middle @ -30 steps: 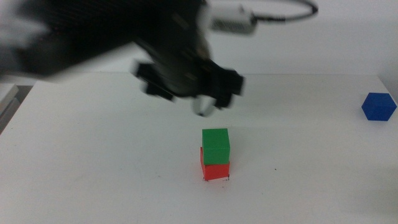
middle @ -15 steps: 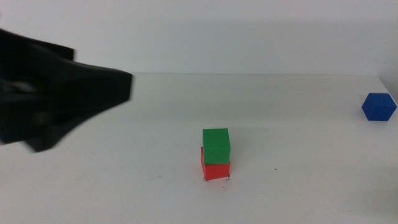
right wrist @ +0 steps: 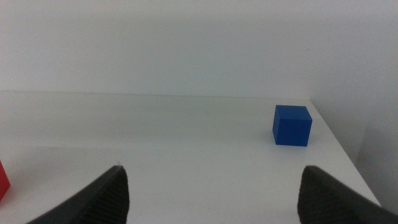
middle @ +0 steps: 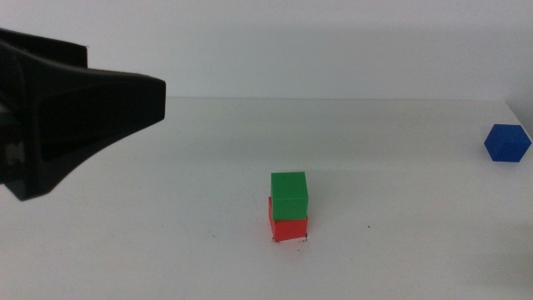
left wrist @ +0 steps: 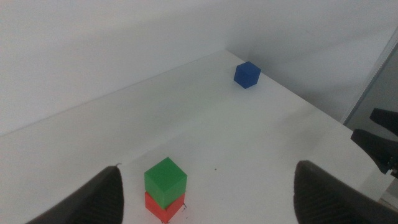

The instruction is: Stack red cubes first, then green, then blue cubes in a specific spot.

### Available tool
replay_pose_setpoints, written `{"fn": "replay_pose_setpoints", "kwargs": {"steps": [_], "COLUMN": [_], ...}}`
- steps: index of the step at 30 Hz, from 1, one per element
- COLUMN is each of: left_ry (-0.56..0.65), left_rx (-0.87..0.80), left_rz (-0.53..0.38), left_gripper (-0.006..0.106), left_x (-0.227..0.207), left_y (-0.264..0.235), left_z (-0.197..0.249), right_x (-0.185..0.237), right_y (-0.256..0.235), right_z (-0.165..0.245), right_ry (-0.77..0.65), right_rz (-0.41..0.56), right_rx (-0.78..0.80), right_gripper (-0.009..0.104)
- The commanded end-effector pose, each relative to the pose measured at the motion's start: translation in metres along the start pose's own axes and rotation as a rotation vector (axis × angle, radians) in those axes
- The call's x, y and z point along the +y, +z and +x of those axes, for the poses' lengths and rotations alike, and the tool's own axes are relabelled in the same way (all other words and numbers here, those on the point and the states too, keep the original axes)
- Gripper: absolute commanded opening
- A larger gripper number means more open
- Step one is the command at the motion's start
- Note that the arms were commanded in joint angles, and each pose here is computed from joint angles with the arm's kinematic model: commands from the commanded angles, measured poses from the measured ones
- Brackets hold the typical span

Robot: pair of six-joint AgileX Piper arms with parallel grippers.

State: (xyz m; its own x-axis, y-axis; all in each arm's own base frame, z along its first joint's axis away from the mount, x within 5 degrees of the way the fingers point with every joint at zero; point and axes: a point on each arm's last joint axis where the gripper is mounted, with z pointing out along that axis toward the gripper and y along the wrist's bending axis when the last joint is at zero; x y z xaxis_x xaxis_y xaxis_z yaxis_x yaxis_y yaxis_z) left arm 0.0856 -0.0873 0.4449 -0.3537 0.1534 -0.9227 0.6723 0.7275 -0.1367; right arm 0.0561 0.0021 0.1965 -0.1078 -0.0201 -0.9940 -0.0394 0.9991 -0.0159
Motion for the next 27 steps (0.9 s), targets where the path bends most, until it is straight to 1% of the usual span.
{"fn": "replay_pose_setpoints", "kwargs": {"steps": [1,9,10,12,15,17,20,22,25,27], "left_ry": [-0.006,0.001,0.005,0.005,0.011,0.031,0.035,0.002,-0.073,-0.075], "left_rx": [-0.023,-0.042,-0.042,-0.042,-0.043,-0.045,-0.049,-0.052,-0.054,-0.053], "left_rz": [0.011,0.005,0.005,0.005,-0.002,-0.023,-0.045,-0.060,-0.093,-0.099], "left_gripper": [0.094,0.094,0.094,0.094,0.094,0.094,0.094,0.094,0.094,0.094], "left_x": [-0.001,0.000,0.000,0.000,0.000,0.002,0.004,0.005,0.009,0.009], "left_y": [-0.001,-0.001,-0.001,-0.001,-0.001,-0.001,-0.001,-0.001,-0.001,-0.001], "left_z": [-0.002,-0.004,-0.004,-0.004,-0.004,-0.004,-0.004,-0.005,-0.004,-0.004], "right_x": [-0.001,-0.001,-0.001,-0.001,-0.001,-0.001,-0.003,-0.003,-0.004,-0.005], "right_y": [0.000,0.000,0.000,-0.001,-0.001,0.000,0.013,0.029,0.056,0.072], "right_z": [0.000,0.000,-0.005,-0.009,-0.009,-0.023,-0.058,-0.086,-0.119,-0.135], "right_ry": [-0.012,-0.012,-0.035,-0.031,0.052,0.078,0.116,0.154,0.156,0.167], "right_rz": [0.010,0.010,0.014,0.014,0.009,0.011,0.020,0.027,0.040,0.039], "right_rx": [-0.011,-0.011,-0.064,-0.113,-0.100,-0.069,0.043,0.139,0.252,0.260], "right_gripper": [0.093,0.093,0.093,0.093,0.093,0.093,0.093,0.093,0.093,0.093]}}
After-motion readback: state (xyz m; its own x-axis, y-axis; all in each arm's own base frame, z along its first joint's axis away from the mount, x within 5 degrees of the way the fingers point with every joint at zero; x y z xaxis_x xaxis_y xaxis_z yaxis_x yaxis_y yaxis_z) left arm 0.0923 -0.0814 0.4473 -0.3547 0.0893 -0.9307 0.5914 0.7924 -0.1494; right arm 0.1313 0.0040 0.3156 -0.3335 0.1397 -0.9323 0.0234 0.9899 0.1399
